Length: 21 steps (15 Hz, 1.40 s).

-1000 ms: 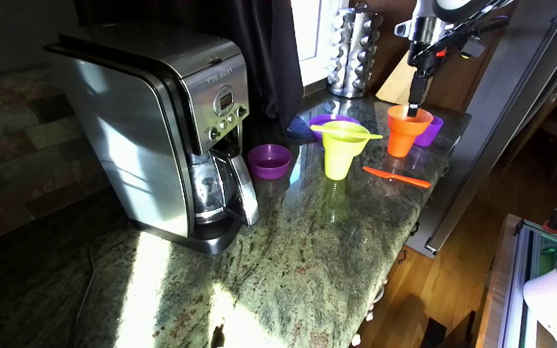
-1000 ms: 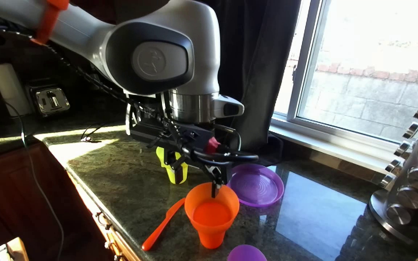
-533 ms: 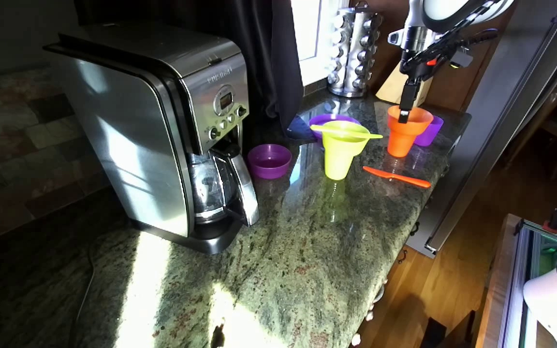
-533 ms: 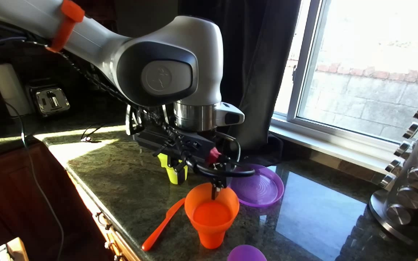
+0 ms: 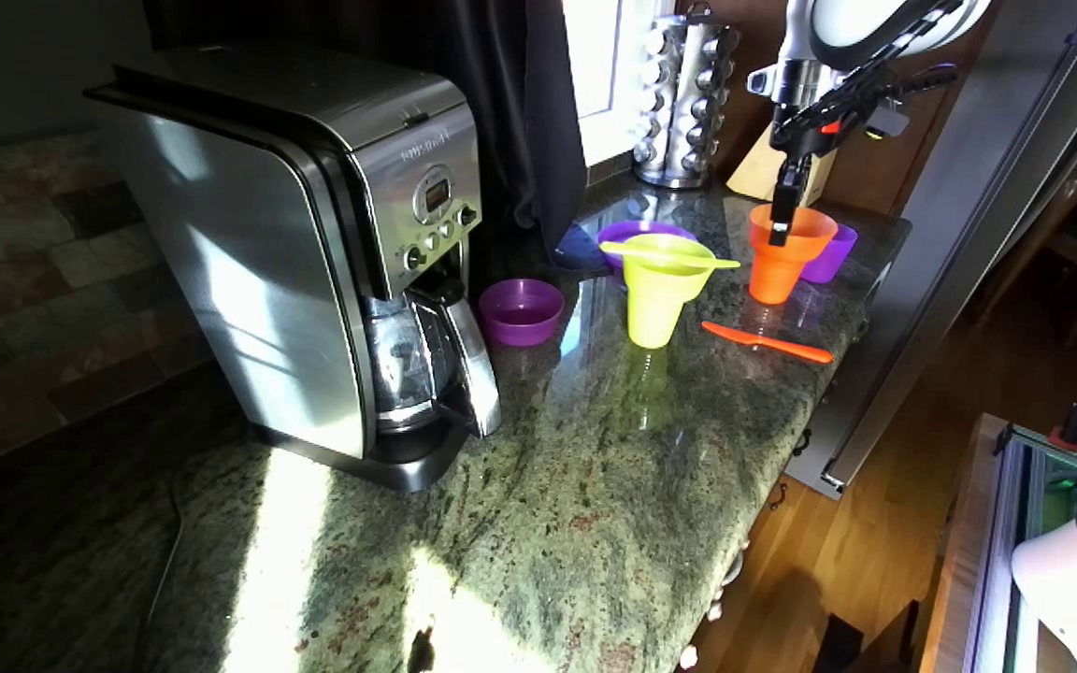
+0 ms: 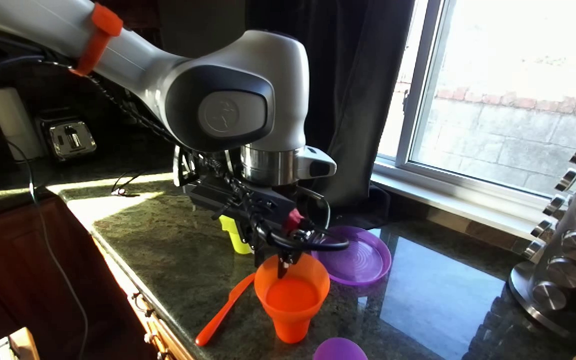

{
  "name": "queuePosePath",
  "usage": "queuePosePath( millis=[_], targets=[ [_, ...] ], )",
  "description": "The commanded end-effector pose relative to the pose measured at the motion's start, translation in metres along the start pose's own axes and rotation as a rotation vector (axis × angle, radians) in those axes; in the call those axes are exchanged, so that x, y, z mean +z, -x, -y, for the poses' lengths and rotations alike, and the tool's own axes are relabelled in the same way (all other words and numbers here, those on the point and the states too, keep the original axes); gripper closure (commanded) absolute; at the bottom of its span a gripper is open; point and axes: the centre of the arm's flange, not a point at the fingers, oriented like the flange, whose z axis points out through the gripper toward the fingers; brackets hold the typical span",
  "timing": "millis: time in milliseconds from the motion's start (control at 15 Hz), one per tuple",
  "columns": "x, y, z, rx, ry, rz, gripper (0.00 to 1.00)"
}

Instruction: Remove the orange knife from the orange bowl then place the orange bowl on the right side of the counter, move the orange knife to the right.

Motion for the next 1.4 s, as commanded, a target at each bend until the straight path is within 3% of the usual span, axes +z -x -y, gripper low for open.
queuePosePath(
  millis=[0,133,200,933,1333],
  targets=[
    [0.004,-0.002,-0.001,0.005,-0.007,-0.009,0.84],
    [0.002,-0.001,-0.002,0.01,-0.004,-0.01,0.98],
    [0.0,0.0,-0.002,0.011,-0.002,-0.011,1.0],
    [-0.04,0.008,0.004,-0.017,0.096,-0.056,0.99],
    [-0.047,-0.006,-0.007,-0.16,0.166,-0.117,0.99]
  ],
)
